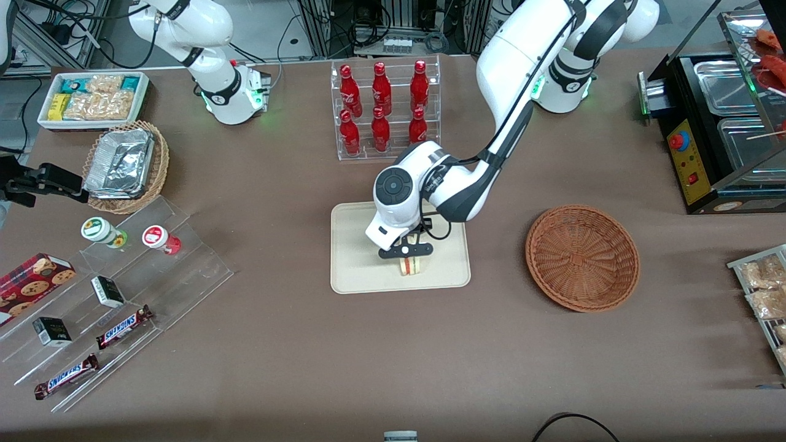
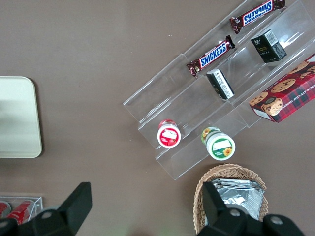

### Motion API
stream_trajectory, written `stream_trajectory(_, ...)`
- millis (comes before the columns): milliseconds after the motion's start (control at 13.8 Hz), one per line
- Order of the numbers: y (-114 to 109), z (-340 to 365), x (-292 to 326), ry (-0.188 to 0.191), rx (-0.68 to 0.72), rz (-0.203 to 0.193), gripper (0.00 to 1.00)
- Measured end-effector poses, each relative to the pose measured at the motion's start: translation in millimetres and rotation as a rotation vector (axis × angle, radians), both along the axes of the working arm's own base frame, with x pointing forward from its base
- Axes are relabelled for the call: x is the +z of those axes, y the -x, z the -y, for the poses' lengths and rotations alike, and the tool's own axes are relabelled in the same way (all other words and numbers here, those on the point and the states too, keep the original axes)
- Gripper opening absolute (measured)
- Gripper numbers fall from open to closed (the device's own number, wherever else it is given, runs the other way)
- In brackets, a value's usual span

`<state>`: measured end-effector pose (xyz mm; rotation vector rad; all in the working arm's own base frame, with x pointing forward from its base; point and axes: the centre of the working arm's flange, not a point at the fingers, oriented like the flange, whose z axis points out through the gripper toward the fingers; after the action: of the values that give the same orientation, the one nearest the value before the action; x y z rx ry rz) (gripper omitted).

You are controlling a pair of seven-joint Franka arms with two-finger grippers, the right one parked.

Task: Place sandwich from basket to tray
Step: 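Lower the sandwich onto the tray and open the left gripper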

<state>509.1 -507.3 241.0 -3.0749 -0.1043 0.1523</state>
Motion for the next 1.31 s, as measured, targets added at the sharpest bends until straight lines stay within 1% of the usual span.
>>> stream_trajectory(73, 0.0, 0.0, -0.3, 0.000, 0.001, 0.000, 0.20)
stream_trajectory(364, -0.5, 0.4, 0.7, 0.001, 0.002, 0.002, 0.59)
stream_trajectory(582, -1.1, 0.9, 2.1, 0.003, 0.003, 0.004, 0.90)
stream_trajectory(655, -1.7, 1.3, 3.3, 0.005, 0.003, 0.006, 0.99)
stream_trajectory(945, -6.0, 3.2, 22.6, 0.009, 0.005, 0.014, 1.00)
stream_trajectory(1309, -13.8, -9.3, 109.9, 0.008, 0.022, 0.044, 1.00)
